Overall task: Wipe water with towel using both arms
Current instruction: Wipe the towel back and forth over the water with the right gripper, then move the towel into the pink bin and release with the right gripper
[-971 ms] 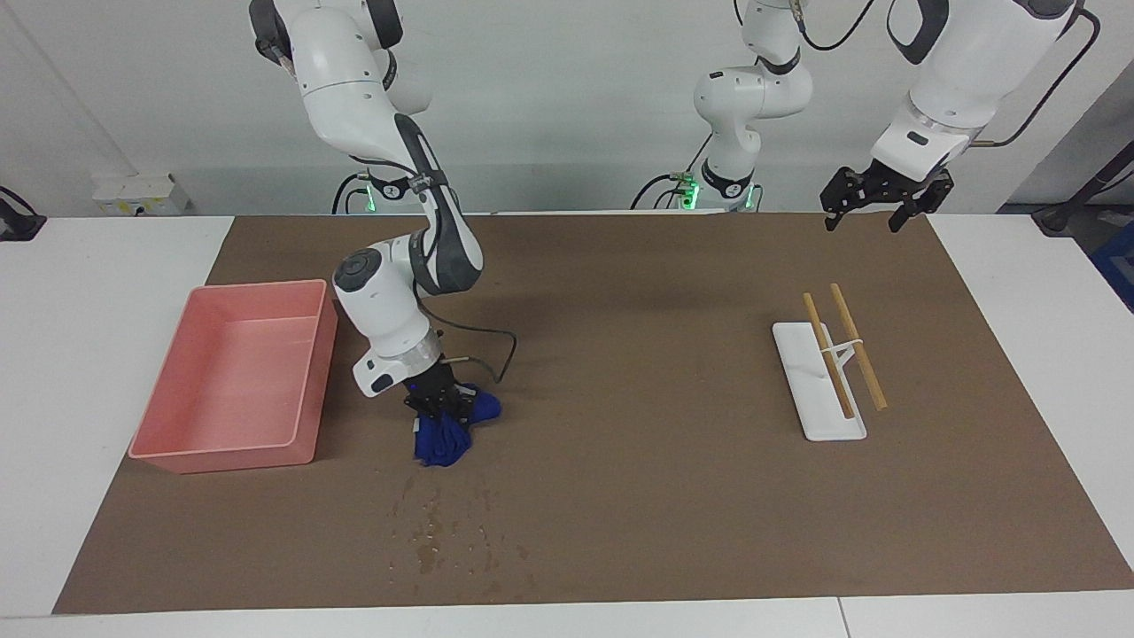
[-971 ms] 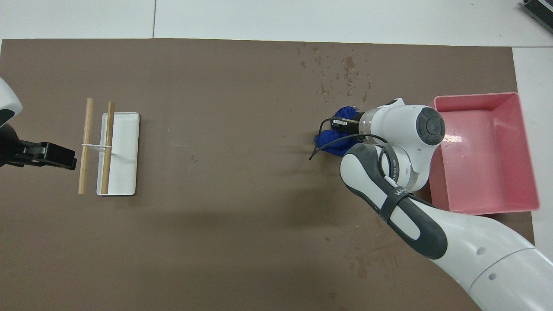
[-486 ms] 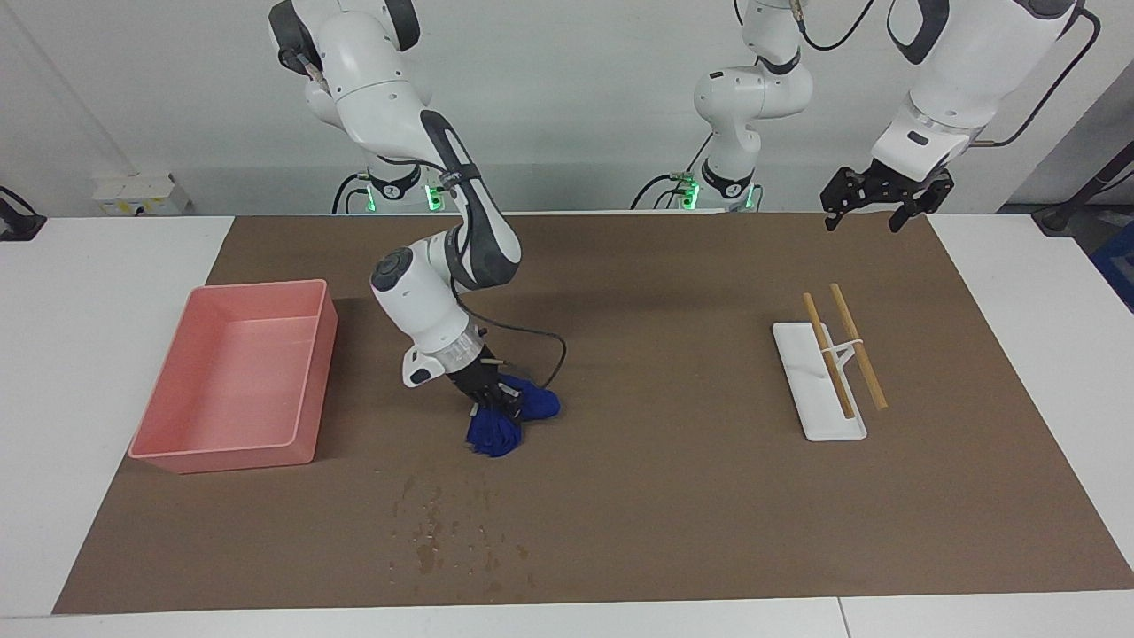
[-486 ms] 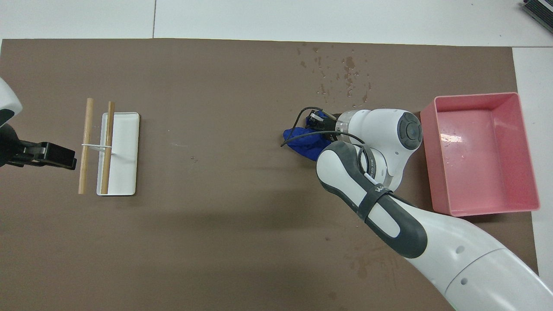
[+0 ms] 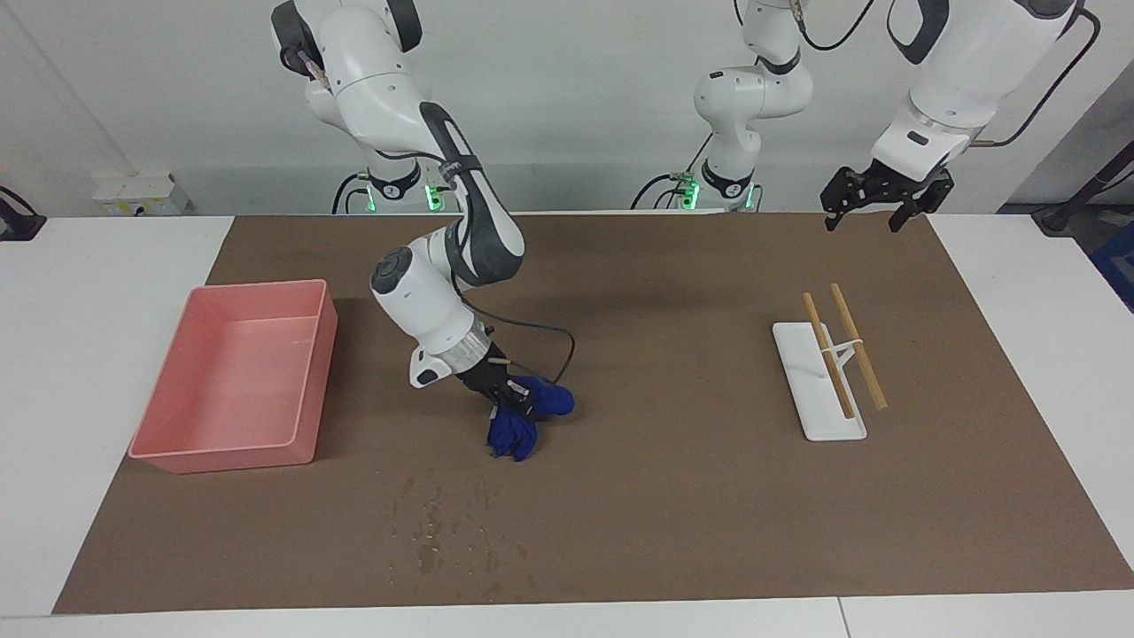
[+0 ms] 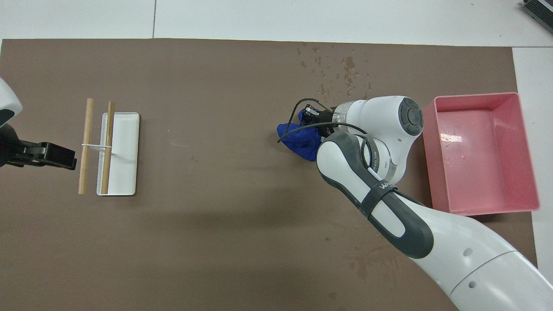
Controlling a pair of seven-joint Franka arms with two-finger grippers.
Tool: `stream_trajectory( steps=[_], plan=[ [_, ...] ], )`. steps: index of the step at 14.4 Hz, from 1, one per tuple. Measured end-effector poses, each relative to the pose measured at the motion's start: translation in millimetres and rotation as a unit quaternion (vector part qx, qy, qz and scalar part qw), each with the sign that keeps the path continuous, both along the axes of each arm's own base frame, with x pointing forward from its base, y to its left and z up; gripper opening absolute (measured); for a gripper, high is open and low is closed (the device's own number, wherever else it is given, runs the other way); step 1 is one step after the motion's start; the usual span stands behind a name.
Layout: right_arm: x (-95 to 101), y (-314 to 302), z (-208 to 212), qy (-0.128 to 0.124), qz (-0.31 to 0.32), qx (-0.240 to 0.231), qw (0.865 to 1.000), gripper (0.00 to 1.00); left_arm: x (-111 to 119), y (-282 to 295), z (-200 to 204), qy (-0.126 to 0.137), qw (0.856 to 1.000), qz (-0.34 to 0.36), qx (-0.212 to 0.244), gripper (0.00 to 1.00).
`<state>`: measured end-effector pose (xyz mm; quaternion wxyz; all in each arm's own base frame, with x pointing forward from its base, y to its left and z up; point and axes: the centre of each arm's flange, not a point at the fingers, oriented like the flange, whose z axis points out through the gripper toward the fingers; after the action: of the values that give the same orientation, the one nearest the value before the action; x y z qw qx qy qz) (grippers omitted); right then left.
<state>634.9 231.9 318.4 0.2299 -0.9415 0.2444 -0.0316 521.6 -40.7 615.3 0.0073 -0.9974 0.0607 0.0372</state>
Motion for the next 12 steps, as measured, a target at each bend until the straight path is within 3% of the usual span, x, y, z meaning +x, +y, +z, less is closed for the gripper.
stream_trajectory(
  steps=[5, 9, 12],
  plan=[
    [-1.2, -55.9, 60.9, 0.036, 0.136, -0.131, 0.981, 0.14, 0.0, 0.0, 0.0, 0.0, 1.0, 0.0, 0.0, 1.0],
    [-19.2, -96.9, 106.5, 0.062, 0.211, -0.186, 0.958, 0.14, 0.0, 0.0, 0.0, 0.0, 1.0, 0.0, 0.0, 1.0],
    [-38.5, -136.7, 153.5, 0.072, 0.255, -0.194, 0.944, 0.14, 0.0, 0.0, 0.0, 0.0, 1.0, 0.0, 0.0, 1.0]
  ],
)
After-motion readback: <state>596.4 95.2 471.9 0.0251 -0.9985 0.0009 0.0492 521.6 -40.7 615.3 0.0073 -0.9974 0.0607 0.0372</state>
